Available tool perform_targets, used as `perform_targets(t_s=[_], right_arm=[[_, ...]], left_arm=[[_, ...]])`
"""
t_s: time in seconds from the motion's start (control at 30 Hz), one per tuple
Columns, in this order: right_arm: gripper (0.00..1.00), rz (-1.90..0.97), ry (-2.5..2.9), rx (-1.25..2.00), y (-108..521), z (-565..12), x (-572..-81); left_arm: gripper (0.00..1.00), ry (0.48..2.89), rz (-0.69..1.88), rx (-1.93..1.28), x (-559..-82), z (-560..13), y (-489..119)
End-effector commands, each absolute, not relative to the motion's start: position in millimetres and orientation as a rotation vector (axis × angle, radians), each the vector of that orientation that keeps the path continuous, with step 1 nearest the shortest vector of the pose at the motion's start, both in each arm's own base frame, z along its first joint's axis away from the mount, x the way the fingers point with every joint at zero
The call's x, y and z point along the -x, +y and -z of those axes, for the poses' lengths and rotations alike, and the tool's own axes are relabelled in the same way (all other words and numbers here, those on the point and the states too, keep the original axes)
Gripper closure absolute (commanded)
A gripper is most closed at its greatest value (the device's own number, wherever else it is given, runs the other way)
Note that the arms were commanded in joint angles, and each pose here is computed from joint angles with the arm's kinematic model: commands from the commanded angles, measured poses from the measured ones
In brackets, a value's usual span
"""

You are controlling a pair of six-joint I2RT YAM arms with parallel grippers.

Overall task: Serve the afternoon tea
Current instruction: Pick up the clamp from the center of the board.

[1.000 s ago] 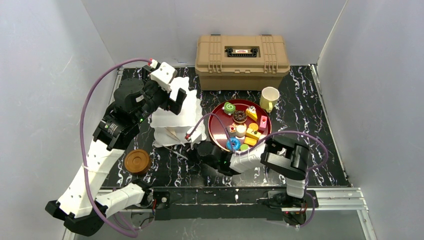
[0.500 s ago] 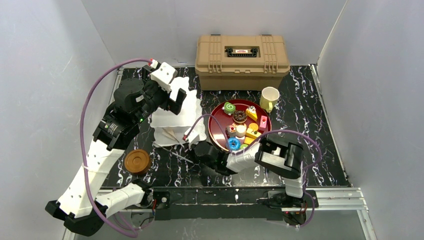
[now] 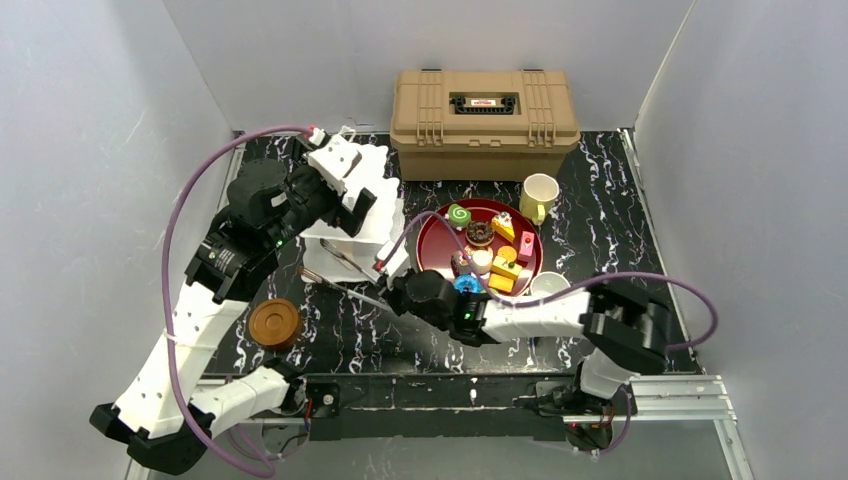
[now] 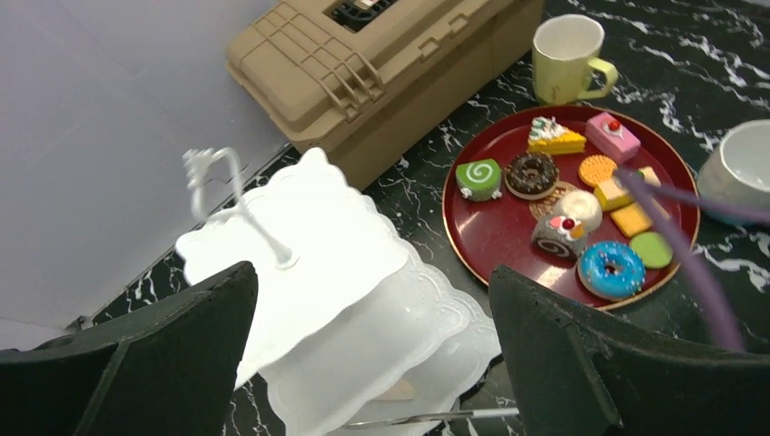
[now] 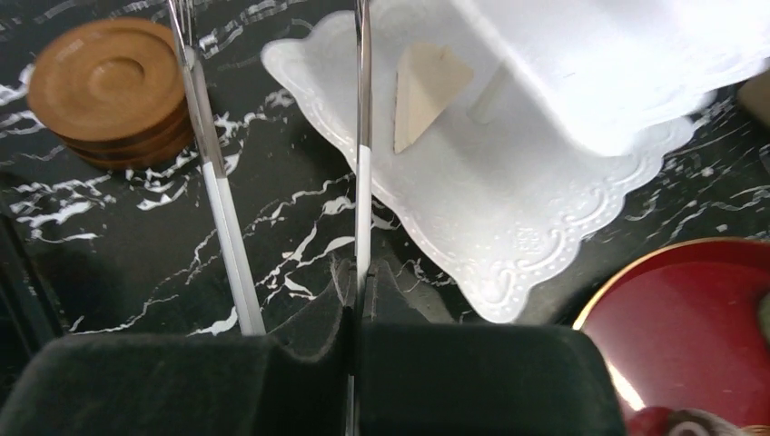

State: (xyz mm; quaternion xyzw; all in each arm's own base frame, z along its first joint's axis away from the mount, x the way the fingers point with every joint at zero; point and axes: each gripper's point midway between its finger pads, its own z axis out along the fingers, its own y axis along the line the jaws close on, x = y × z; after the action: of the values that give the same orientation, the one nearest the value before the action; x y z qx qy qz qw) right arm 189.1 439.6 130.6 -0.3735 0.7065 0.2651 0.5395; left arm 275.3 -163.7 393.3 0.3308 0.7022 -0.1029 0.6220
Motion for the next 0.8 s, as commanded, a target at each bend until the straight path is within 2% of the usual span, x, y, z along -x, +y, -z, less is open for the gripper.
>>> perform_targets(t_s=[0.0, 0.17, 0.3, 0.5, 0.77], right_arm=[[0.99, -0.676, 1.568, 0.888, 424, -196, -181], [0.99, -0.668, 1.578, 0.974, 381, -220, -161], [0.99, -0.664, 1.638, 1.045, 363, -210, -149], [0.99, -0.68, 1.644, 1.031, 342, -234, -141], [0.99, -0.703, 1.597, 1.189, 349, -272, -127]], left_arm=[[0.05, 1.544, 0.291, -0.956, -250, -385, -174], [0.08, 1.531, 0.356, -1.178, -221, -360, -180], [0.11, 1.578, 0.373, -1.216, -212, -337, -177], [0.2, 1.566, 0.46, -1.373, -187, -323, -182], [0.3, 1.538, 0.465, -1.539, -177, -303, -180]])
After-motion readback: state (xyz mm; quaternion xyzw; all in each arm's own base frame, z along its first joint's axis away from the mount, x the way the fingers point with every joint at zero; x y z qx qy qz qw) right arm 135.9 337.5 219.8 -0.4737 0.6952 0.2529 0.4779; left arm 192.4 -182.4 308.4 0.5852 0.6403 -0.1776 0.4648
